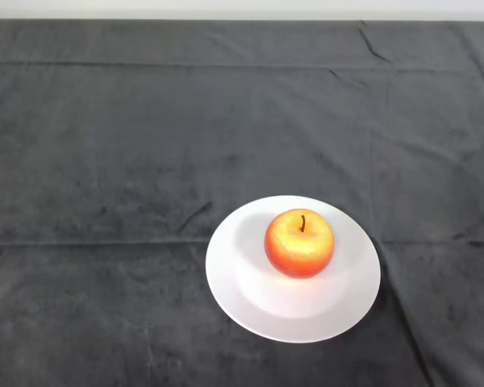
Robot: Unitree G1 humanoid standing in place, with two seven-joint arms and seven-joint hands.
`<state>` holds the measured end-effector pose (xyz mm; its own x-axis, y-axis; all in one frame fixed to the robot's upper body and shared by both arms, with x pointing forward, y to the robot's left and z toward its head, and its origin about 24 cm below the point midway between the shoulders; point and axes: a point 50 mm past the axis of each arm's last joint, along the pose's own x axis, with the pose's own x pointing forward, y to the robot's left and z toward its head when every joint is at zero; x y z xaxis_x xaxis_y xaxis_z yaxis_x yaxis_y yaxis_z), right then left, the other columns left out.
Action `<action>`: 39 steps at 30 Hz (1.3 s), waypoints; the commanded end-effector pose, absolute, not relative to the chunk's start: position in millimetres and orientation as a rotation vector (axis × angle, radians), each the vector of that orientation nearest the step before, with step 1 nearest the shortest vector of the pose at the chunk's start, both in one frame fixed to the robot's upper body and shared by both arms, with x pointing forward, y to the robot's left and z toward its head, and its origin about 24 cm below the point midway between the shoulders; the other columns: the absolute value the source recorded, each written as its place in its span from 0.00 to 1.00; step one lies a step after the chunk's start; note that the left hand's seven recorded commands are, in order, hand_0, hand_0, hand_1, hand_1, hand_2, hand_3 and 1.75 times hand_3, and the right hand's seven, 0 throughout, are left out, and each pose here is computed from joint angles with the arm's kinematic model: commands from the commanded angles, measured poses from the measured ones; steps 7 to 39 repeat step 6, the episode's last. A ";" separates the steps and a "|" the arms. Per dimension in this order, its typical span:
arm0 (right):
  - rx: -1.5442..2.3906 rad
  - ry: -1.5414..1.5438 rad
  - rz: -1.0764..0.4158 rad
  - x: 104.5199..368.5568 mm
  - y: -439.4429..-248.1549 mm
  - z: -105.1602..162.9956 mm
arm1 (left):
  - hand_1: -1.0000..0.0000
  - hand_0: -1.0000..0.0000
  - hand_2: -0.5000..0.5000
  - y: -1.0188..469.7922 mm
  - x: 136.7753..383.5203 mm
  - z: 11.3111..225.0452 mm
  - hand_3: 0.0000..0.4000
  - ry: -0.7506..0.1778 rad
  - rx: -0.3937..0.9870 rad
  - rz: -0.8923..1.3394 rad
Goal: Move the apple to the plate
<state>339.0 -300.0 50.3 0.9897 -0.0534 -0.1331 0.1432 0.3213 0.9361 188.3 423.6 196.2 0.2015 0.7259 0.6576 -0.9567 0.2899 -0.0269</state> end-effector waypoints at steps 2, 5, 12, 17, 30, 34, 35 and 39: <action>1.234 0.008 -0.100 348.2 -306.6 73.9 | 1.00 1.00 0.50 430.4 186.8 208.5 0.00 -0.665 0.458 1.245; 1.234 0.008 -0.100 348.2 -306.6 73.9 | 1.00 1.00 0.50 430.1 186.8 208.5 0.00 -0.665 0.458 1.244; 1.234 0.008 -0.100 348.2 -306.6 73.9 | 1.00 1.00 0.50 430.0 187.0 208.4 0.00 -0.665 0.458 1.244; 1.234 0.008 -0.100 348.2 -306.6 73.9 | 1.00 1.00 0.50 430.0 187.0 208.4 0.00 -0.665 0.458 1.244; 1.234 0.008 -0.100 348.2 -306.6 73.9 | 1.00 1.00 0.50 430.0 187.0 208.4 0.00 -0.665 0.458 1.244; 1.234 0.008 -0.100 348.2 -306.6 73.9 | 1.00 1.00 0.50 430.0 187.0 208.4 0.00 -0.665 0.458 1.244; 1.234 0.008 -0.100 348.2 -306.6 73.9 | 1.00 1.00 0.50 430.0 187.0 208.4 0.00 -0.665 0.458 1.244; 1.234 0.008 -0.100 348.2 -306.6 73.9 | 1.00 1.00 0.50 430.0 187.0 208.4 0.00 -0.665 0.458 1.244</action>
